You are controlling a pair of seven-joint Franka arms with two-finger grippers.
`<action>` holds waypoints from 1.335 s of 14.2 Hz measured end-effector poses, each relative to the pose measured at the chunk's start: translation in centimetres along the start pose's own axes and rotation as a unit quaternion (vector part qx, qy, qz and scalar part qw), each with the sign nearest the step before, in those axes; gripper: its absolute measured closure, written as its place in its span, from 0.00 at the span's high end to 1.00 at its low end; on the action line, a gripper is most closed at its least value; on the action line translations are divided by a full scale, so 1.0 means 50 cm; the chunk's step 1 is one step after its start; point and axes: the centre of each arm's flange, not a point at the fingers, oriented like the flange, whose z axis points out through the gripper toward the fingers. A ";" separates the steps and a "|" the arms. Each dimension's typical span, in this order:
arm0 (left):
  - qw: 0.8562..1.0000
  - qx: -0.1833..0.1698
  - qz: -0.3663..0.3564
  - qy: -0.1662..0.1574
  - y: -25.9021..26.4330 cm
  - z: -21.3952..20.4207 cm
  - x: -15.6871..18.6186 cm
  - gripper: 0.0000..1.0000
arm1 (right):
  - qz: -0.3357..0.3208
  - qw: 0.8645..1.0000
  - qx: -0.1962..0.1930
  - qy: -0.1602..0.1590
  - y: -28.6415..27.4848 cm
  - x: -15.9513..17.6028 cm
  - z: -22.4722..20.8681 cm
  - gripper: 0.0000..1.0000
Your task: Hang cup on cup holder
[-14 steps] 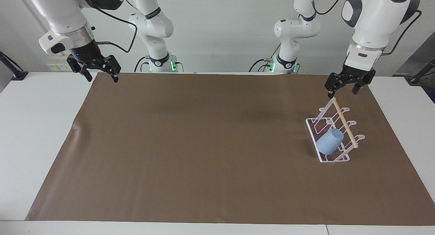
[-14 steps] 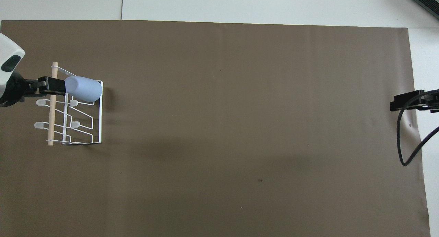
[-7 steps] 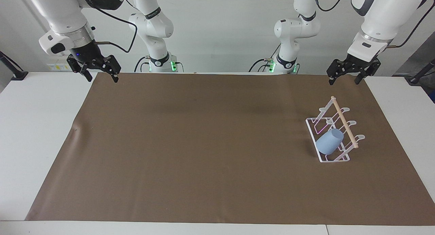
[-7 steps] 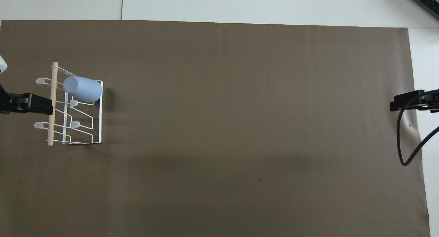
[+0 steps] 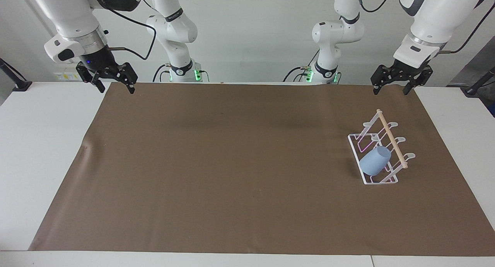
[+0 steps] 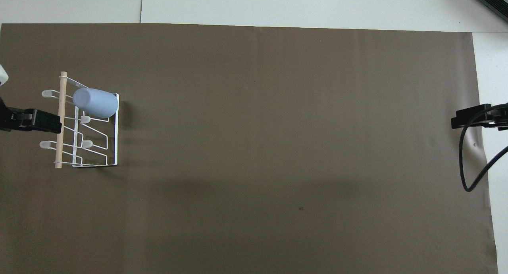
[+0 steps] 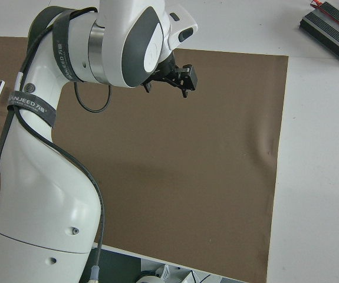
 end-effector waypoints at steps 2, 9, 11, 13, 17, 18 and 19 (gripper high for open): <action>1.000 -0.010 -0.003 -0.001 -0.004 0.000 -0.001 1.00 | 0.000 1.000 0.000 0.000 0.000 0.000 0.000 1.00; 1.000 -0.025 -0.005 0.015 -0.010 -0.070 -0.013 1.00 | 0.000 1.000 0.000 0.000 0.000 0.000 0.000 1.00; 1.000 -0.026 -0.005 0.014 -0.010 -0.070 -0.013 1.00 | 0.000 1.000 0.000 0.000 0.000 0.000 0.000 1.00; 1.000 -0.026 -0.005 0.014 -0.010 -0.069 -0.013 1.00 | 0.000 1.000 0.000 0.000 0.000 0.000 0.000 1.00; 1.000 -0.026 -0.004 0.009 -0.009 -0.068 -0.015 1.00 | 0.000 1.000 0.000 0.000 0.000 0.000 0.000 1.00; 1.000 -0.026 -0.004 0.009 -0.009 -0.067 -0.015 1.00 | 0.000 1.000 0.000 0.000 0.000 0.000 0.000 1.00; 1.000 -0.026 -0.004 0.008 -0.009 -0.067 -0.015 1.00 | 0.000 1.000 0.000 0.000 0.000 0.000 0.000 1.00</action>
